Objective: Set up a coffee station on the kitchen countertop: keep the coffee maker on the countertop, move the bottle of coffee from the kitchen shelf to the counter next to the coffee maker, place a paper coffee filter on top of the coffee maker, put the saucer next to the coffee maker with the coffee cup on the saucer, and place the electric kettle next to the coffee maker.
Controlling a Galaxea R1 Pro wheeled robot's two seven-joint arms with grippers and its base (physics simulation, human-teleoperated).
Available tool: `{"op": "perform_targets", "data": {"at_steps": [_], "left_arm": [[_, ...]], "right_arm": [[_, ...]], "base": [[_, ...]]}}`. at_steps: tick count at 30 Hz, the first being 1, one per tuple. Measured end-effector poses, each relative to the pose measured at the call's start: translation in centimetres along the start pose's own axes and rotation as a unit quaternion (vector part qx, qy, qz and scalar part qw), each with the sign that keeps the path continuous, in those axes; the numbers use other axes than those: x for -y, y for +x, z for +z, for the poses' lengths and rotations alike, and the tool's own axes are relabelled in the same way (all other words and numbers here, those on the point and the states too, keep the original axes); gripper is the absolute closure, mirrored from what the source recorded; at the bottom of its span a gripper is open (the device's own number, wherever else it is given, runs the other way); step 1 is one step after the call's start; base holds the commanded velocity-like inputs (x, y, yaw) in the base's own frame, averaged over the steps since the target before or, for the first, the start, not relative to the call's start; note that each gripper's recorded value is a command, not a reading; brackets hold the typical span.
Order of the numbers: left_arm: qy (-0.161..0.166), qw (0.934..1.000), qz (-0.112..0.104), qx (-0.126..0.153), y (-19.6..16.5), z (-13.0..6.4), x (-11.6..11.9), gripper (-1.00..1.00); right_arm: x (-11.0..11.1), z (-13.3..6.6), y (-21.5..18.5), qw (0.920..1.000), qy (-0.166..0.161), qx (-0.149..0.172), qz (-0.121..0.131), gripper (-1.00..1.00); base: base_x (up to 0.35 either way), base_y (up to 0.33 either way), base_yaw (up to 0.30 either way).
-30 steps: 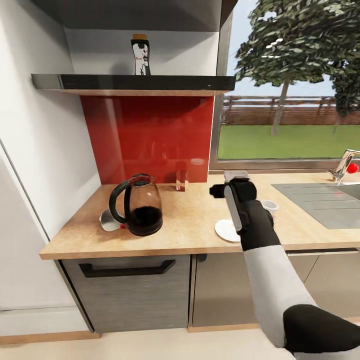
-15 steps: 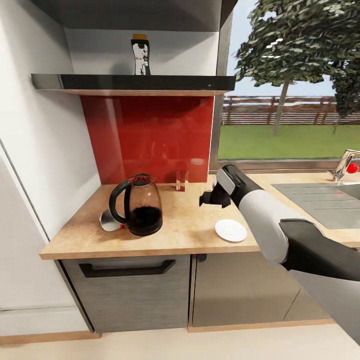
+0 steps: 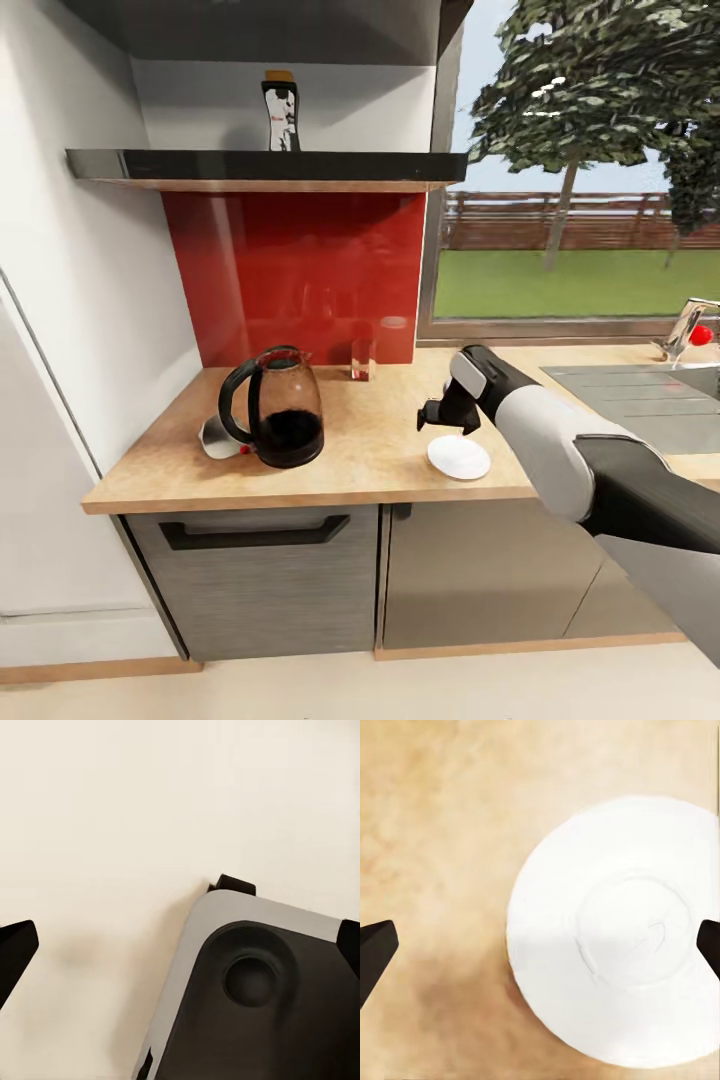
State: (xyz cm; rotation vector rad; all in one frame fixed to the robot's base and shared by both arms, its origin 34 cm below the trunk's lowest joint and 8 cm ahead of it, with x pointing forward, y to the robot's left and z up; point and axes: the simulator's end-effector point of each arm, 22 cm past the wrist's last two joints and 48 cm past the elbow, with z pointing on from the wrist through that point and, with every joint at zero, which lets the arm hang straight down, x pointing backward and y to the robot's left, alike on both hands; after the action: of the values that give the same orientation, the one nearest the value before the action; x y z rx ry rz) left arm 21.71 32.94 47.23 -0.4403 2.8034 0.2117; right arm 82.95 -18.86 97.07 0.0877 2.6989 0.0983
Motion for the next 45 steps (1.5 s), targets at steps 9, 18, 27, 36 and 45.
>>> {"op": "perform_targets", "data": {"at_steps": [9,18,27,36,45], "left_arm": [[0.001,1.0,-0.003,0.0,0.0,0.0,0.1,-1.0],[0.0,1.0,-0.008,0.0,0.0,0.0,0.1,-1.0],[0.0,1.0,-0.009,0.0,0.0,0.0,0.1,-1.0],[0.0,1.0,-0.009,0.0,0.5,1.4,0.2,-1.0],[0.0,1.0,-0.009,0.0,1.0,2.8,0.4,-1.0]], "right_arm": [[0.5,2.2,3.8,0.9986,0.01,-0.053,-0.005,-1.0],[1.9,2.3,1.7,0.9977,0.053,-0.002,-0.043,-1.0],[1.8,2.3,1.6,0.9974,0.053,0.0,-0.048,-1.0],[1.6,3.6,2.3,0.9974,0.051,-0.002,-0.05,-1.0],[1.5,5.0,3.0,0.9975,0.05,0.0,-0.05,-1.0]], "base": [[-0.052,-0.025,0.0],[-0.001,0.0,0.0],[0.0,0.0,0.0],[0.0,0.0,0.0],[0.0,0.0,0.0]]}}
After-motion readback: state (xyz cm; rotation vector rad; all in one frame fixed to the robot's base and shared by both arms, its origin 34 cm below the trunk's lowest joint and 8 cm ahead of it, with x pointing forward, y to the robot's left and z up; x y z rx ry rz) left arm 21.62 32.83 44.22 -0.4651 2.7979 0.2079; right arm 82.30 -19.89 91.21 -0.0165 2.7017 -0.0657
